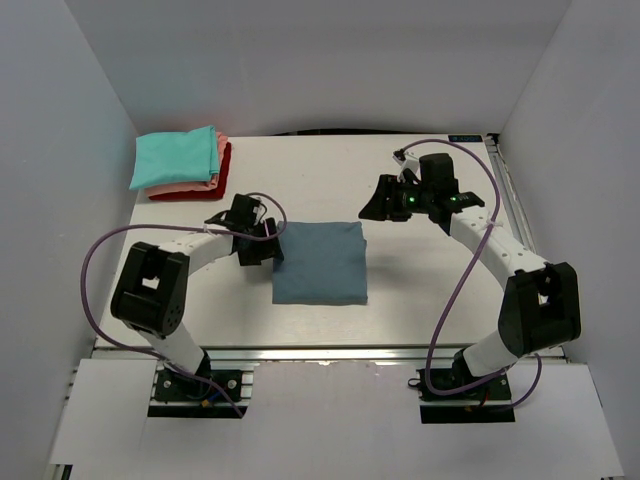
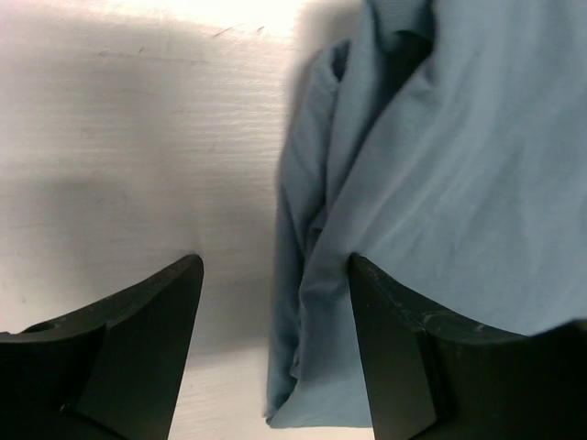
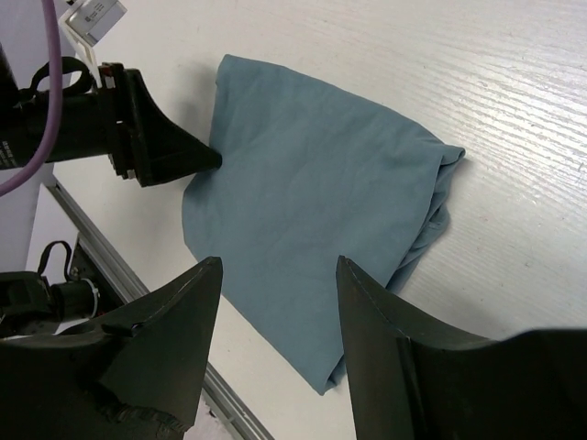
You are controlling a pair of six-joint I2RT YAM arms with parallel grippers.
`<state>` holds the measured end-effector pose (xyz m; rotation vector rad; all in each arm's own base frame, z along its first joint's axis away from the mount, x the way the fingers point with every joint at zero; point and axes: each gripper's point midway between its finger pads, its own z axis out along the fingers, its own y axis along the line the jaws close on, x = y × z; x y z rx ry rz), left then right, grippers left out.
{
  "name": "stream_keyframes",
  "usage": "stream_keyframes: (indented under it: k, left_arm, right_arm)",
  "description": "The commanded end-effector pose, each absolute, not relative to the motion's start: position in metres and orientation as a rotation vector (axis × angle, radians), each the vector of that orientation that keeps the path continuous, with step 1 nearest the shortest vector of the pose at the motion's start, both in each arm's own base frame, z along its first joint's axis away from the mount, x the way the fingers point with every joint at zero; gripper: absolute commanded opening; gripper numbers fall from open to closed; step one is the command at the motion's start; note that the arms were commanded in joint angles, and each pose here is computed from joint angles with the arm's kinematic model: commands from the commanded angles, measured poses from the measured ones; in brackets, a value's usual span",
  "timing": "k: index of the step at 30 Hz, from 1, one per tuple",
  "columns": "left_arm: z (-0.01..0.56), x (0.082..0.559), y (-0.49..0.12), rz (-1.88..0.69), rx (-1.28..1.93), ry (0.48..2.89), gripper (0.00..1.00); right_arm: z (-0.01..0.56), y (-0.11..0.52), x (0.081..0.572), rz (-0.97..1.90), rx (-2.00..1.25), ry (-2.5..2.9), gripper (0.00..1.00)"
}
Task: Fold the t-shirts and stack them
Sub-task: Put the neatly folded tshirt into the corner of the board with the left arm
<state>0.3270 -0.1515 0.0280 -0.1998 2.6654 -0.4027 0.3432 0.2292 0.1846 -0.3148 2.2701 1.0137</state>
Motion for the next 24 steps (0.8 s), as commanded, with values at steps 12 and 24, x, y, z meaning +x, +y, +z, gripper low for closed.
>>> stream_keyframes:
  k: [12, 24]
  left_arm:
    - [-0.005, 0.309, -0.144, -0.062, -0.089, 2.795, 0.71]
    - [-0.045, 0.273, -0.131, 0.236, -0.069, 2.885, 0.46]
  right_arm:
    - [0.189, 0.233, 0.349, 1.035, -0.329, 2.231, 0.59]
    - [0.19, 0.234, 0.349, 1.04, -0.351, 2.217, 0.59]
